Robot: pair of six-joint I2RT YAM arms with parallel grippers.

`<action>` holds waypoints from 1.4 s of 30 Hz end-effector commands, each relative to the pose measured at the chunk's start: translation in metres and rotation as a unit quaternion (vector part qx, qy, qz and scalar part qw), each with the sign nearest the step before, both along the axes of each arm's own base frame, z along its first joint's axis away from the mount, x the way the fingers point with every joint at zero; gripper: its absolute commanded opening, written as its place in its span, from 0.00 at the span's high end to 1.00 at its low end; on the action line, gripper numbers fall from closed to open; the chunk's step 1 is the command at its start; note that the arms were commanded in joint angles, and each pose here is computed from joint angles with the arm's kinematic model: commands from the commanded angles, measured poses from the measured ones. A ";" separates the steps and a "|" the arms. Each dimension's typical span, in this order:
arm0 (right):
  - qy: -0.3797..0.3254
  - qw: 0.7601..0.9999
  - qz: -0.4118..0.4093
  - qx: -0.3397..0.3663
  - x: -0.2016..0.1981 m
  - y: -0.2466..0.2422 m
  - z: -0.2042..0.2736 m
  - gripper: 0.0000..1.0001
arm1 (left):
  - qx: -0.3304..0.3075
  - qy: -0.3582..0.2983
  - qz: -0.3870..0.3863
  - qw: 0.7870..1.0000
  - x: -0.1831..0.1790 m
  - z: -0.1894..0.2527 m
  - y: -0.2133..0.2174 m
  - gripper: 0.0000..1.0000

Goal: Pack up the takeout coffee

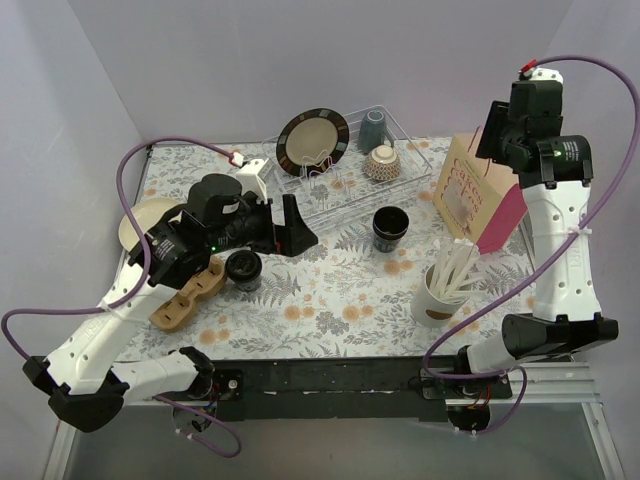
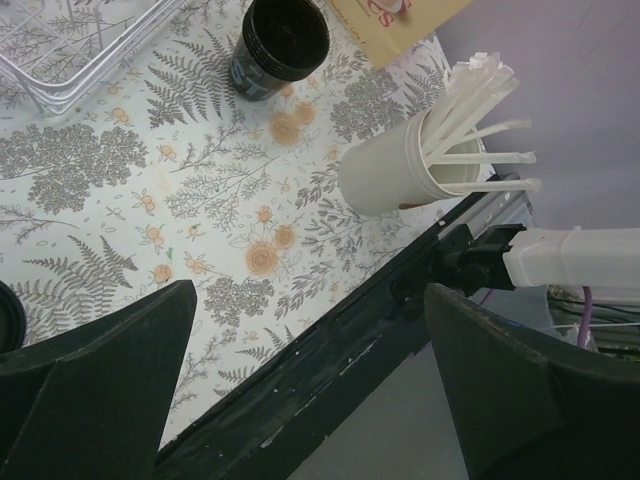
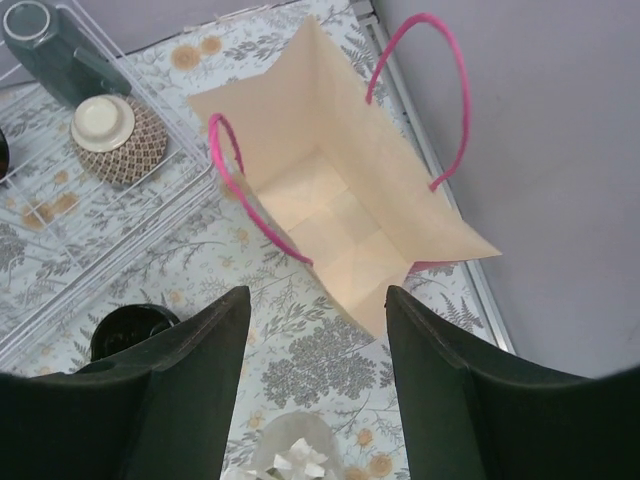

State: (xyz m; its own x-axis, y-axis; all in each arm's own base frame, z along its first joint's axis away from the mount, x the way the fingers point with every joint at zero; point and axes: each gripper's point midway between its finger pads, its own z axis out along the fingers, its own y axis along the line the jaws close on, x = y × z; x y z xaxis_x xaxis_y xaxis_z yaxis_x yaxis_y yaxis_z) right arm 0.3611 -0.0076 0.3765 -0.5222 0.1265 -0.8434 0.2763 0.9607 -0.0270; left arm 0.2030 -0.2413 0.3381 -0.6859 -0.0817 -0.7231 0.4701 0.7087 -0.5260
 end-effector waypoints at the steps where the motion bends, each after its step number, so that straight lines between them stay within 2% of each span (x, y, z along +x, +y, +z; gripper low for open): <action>1: -0.027 1.000 0.005 -0.015 0.008 -0.013 0.012 0.36 | 0.028 -0.032 0.011 0.999 0.000 0.004 0.009 0.02; 12: -0.010 1.000 0.018 -0.009 0.013 -0.023 0.014 0.37 | 0.063 -0.064 0.040 0.995 0.006 0.002 0.022 0.02; 18: 0.016 0.995 0.095 0.011 0.022 -0.002 -0.010 0.43 | 0.081 -0.076 0.040 0.993 0.006 0.000 0.023 0.02; 25: 0.050 0.991 0.119 0.038 0.024 -0.008 -0.044 0.48 | 0.093 -0.081 0.045 0.991 0.007 -0.001 0.025 0.02; 29: 0.038 0.991 0.125 0.032 0.030 -0.009 -0.053 0.47 | 0.098 -0.082 0.045 0.991 0.006 -0.003 0.025 0.02; 35: 0.026 0.990 0.140 0.024 0.040 -0.007 -0.074 0.52 | 0.105 -0.081 0.041 0.990 0.006 -0.006 0.023 0.02; 38: 0.035 0.990 0.134 0.011 0.041 -0.012 -0.085 0.60 | 0.109 -0.083 0.044 0.990 0.007 -0.006 0.024 0.02; 39: 0.032 0.991 0.132 0.006 0.041 -0.014 -0.084 0.70 | 0.110 -0.084 0.046 0.989 0.008 -0.006 0.024 0.02; 41: 0.026 0.991 0.131 -0.009 0.043 -0.018 -0.079 0.83 | 0.114 -0.086 0.054 0.988 0.009 -0.005 0.027 0.02; 42: 0.015 0.991 0.130 -0.017 0.045 -0.020 -0.069 0.94 | 0.116 -0.086 0.058 0.988 0.010 -0.006 0.028 0.02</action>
State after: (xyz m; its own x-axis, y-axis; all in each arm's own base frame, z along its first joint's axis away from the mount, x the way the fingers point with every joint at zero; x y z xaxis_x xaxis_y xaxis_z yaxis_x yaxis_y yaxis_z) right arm 0.3927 -0.0186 0.2581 -0.6974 0.0130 -0.7166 0.0188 0.9998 -0.0001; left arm 0.2115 -0.2224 0.3216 -0.5771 0.0362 -0.8159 0.4634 0.8371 -0.2906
